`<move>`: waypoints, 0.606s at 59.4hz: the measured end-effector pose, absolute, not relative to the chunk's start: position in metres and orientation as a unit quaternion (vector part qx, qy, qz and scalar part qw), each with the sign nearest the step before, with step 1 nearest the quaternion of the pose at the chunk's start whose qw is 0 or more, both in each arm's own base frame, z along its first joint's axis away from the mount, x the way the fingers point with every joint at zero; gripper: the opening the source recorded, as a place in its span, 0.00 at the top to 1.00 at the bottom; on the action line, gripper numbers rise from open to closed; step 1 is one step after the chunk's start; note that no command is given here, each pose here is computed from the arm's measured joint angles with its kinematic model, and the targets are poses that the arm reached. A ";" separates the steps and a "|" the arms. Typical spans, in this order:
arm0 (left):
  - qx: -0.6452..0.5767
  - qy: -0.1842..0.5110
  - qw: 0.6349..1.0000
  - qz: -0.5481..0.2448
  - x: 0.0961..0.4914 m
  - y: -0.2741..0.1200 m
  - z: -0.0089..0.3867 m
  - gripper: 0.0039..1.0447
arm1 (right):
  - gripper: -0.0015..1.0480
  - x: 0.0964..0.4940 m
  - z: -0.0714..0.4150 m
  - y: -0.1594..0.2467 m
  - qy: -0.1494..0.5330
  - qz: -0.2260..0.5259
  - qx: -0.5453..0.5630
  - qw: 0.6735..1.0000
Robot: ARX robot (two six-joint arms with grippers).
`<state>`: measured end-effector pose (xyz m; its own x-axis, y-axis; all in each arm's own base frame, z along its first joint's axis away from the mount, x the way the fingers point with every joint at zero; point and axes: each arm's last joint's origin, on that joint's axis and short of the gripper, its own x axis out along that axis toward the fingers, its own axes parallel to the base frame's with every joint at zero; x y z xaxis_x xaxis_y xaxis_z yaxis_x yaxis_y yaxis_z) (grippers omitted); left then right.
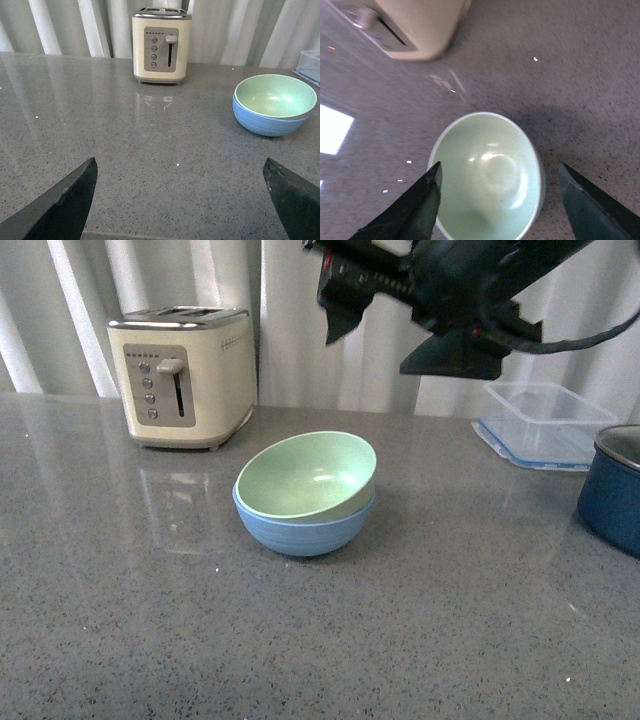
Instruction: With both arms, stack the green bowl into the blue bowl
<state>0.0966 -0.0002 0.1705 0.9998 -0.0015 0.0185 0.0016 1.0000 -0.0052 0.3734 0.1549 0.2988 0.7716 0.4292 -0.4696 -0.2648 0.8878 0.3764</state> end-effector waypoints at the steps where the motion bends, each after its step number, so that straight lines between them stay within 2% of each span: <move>1: -0.003 -0.009 1.000 -0.001 0.097 0.000 0.171 0.06 | 0.23 0.369 0.301 0.152 0.274 0.191 0.151 0.930; 4: -0.003 -0.009 1.000 0.000 0.097 0.000 0.171 0.06 | 0.15 0.359 0.306 0.144 0.259 0.190 0.158 0.934; 6: -0.003 -0.009 1.000 -0.001 0.097 0.000 0.171 0.06 | 0.14 0.355 0.308 0.141 0.231 0.174 0.148 0.946; 8: -0.003 -0.009 1.000 -0.001 0.097 0.000 0.171 0.06 | 0.20 0.351 0.306 0.135 0.152 0.122 0.124 0.973; 9: -0.003 -0.009 1.000 -0.001 0.097 0.000 0.171 0.06 | 0.21 0.349 0.302 0.133 0.146 0.115 0.114 0.976; 10: -0.003 -0.009 1.000 -0.001 0.097 0.000 0.171 0.06 | 0.25 0.346 0.300 0.127 0.093 0.073 0.092 0.989; 15: -0.002 -0.009 1.000 0.000 0.097 0.000 0.170 0.06 | 0.41 0.325 0.275 0.104 0.020 0.012 0.044 0.999; 24: -0.003 -0.009 1.000 0.000 0.097 0.000 0.171 0.06 | 0.66 0.284 0.246 0.070 -0.004 0.003 0.014 1.000; 36: -0.003 -0.009 1.000 -0.001 0.097 0.000 0.171 0.06 | 1.00 0.242 0.219 0.043 0.003 0.002 0.002 1.000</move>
